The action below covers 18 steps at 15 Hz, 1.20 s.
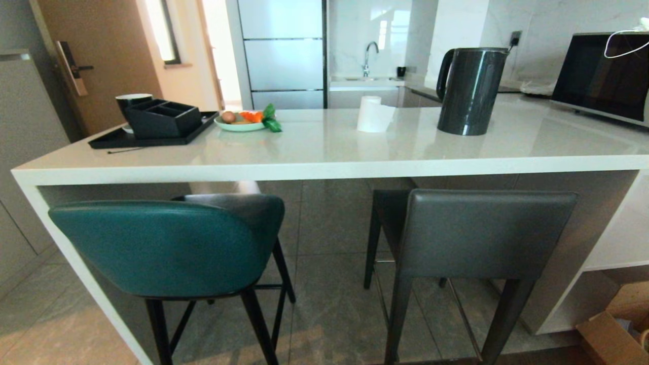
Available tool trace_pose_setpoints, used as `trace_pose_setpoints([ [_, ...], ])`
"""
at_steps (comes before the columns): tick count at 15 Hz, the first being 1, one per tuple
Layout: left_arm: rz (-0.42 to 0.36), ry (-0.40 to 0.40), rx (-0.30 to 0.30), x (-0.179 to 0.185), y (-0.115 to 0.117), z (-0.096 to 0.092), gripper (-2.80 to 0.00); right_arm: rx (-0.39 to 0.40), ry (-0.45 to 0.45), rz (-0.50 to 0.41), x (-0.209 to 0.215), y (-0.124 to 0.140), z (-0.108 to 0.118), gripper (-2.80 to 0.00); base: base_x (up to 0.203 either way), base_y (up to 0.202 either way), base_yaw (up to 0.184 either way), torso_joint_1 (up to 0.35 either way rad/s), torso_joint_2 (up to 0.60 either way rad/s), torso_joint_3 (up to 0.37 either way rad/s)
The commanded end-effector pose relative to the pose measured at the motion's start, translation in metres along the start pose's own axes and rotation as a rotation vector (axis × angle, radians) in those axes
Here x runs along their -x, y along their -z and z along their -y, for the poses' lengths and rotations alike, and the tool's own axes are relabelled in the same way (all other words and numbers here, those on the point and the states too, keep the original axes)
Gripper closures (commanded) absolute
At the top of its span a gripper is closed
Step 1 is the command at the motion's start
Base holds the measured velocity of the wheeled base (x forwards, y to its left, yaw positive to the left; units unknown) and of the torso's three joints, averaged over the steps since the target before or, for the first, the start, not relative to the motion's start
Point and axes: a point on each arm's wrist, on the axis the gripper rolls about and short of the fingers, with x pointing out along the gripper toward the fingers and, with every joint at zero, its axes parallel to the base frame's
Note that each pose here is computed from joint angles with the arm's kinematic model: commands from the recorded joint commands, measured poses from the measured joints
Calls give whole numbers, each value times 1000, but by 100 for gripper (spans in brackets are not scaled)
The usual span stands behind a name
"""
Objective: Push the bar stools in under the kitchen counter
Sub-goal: Pull the blue chair out from under the dining table
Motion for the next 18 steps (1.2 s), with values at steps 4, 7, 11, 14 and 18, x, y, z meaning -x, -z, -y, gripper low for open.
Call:
trace_pose_setpoints([
  [4,-3,0,0,0,1,0,0,0,0,-5,0,1,0,0,0,0,0,0,0,0],
  [7,-3,0,0,0,1,0,0,1,0,-5,0,1,0,0,0,0,0,0,0,0],
  [11,0,-21,20,0,0,0,0,1,0,-5,0,1,0,0,0,0,0,0,0,0],
  [14,0,-21,20,0,0,0,0,-7,0,-5,0,1,0,0,0,0,0,0,0,0],
  [18,1,-18,20,0,0,0,0,-7,0,-5,0,1,0,0,0,0,0,0,0,0],
])
